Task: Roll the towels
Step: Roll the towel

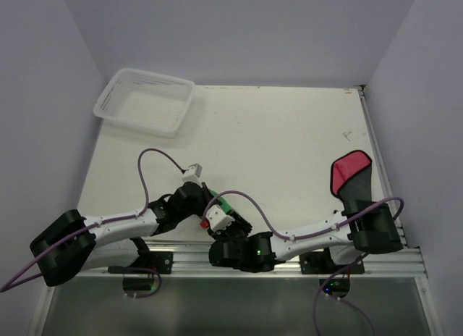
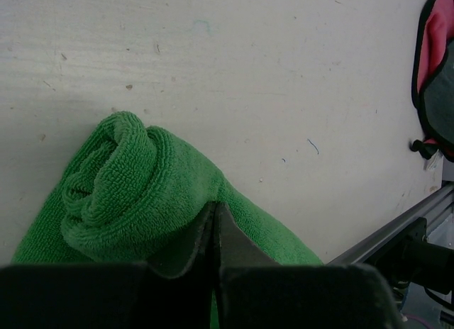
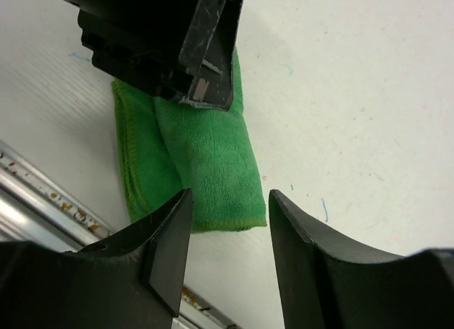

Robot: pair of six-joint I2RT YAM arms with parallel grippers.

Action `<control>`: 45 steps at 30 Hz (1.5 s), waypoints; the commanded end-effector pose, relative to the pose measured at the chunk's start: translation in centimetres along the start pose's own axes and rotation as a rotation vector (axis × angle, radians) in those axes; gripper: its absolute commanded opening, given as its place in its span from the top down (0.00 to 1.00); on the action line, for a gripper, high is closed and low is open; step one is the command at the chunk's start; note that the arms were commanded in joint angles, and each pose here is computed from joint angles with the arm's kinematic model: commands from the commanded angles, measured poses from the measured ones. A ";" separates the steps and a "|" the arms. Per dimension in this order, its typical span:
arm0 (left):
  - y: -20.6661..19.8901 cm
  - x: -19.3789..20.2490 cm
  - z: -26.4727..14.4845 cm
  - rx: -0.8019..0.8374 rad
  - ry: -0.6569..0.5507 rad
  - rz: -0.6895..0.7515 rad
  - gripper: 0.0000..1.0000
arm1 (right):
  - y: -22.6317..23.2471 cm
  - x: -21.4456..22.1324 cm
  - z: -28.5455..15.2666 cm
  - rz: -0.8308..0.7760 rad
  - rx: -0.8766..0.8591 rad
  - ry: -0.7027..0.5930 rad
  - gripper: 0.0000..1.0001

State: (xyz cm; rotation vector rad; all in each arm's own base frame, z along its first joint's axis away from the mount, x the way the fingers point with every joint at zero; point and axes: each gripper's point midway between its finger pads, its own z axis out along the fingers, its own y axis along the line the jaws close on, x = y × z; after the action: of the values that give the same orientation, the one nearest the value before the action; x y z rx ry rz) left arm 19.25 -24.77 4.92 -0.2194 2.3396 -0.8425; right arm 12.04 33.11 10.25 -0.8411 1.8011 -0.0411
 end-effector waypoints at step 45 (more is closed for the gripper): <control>3.6 -2.4 -2.9 -0.206 -0.089 0.089 0.84 | 1.6 6.1 4.2 0.498 -0.415 0.317 0.87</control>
State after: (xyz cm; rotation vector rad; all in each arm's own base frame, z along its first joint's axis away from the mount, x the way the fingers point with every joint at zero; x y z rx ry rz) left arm 18.33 -22.25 5.53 -0.2547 2.3421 -0.7587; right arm 13.86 34.77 4.24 -0.5921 2.3162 0.7643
